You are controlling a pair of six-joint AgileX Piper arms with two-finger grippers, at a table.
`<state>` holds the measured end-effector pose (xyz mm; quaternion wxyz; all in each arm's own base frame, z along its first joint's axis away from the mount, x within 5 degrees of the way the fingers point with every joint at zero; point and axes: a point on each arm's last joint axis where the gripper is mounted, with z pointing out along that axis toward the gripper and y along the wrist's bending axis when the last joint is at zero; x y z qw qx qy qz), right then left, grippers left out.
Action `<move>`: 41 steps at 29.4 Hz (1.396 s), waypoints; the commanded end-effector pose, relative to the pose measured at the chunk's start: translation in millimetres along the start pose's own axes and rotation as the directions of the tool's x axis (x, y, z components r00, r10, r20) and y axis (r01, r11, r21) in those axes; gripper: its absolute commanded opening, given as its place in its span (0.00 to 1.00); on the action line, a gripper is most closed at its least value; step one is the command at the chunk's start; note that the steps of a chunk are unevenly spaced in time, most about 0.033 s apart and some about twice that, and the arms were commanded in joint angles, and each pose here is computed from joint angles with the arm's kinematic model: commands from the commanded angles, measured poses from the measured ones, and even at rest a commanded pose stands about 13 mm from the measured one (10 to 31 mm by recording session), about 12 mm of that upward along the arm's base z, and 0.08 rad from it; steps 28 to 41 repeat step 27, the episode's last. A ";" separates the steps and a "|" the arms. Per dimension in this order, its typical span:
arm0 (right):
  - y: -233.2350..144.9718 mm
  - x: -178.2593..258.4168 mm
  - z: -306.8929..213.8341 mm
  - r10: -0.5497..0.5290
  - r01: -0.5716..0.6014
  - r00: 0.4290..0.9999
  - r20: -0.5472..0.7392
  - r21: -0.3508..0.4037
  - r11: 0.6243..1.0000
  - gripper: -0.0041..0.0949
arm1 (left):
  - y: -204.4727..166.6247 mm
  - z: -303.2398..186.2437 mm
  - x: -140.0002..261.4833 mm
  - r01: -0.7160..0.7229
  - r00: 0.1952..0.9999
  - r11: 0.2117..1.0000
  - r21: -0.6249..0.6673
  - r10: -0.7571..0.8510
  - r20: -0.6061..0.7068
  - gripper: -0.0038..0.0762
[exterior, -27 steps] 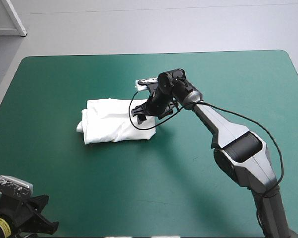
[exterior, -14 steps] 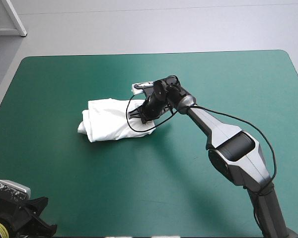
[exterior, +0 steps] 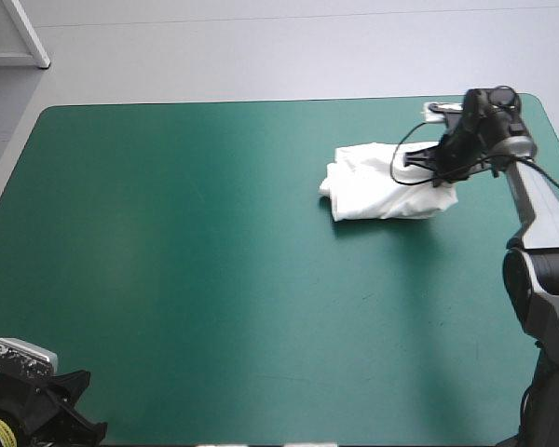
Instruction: Fold the cloth
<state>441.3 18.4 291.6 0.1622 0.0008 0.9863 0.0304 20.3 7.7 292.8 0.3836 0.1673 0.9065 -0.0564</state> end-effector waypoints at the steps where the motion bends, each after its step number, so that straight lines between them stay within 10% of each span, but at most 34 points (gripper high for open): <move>1: -46.7 7.9 -35.4 0.064 -0.066 0.997 0.048 0.038 0.997 0.02 | 0.9 -4.0 -2.6 0.001 1.000 1.000 -0.005 -0.001 -0.018 0.04; 11: -102.7 19.5 -33.5 0.165 -0.165 0.986 0.035 -0.011 0.986 0.05 | 0.9 -4.0 -2.6 0.005 1.000 1.000 -0.005 -0.005 -0.018 0.04; 21: -104.2 19.8 -34.6 0.196 -0.196 0.980 0.039 -0.004 0.981 0.85 | 0.9 -4.0 -2.6 0.005 1.000 1.000 -0.005 -0.005 -0.018 0.04; 41: -103.1 19.4 -42.6 0.202 -0.202 0.977 0.069 -0.006 0.979 0.85 | 0.9 -4.0 -2.6 0.005 1.000 1.000 -0.005 -0.005 -0.018 0.04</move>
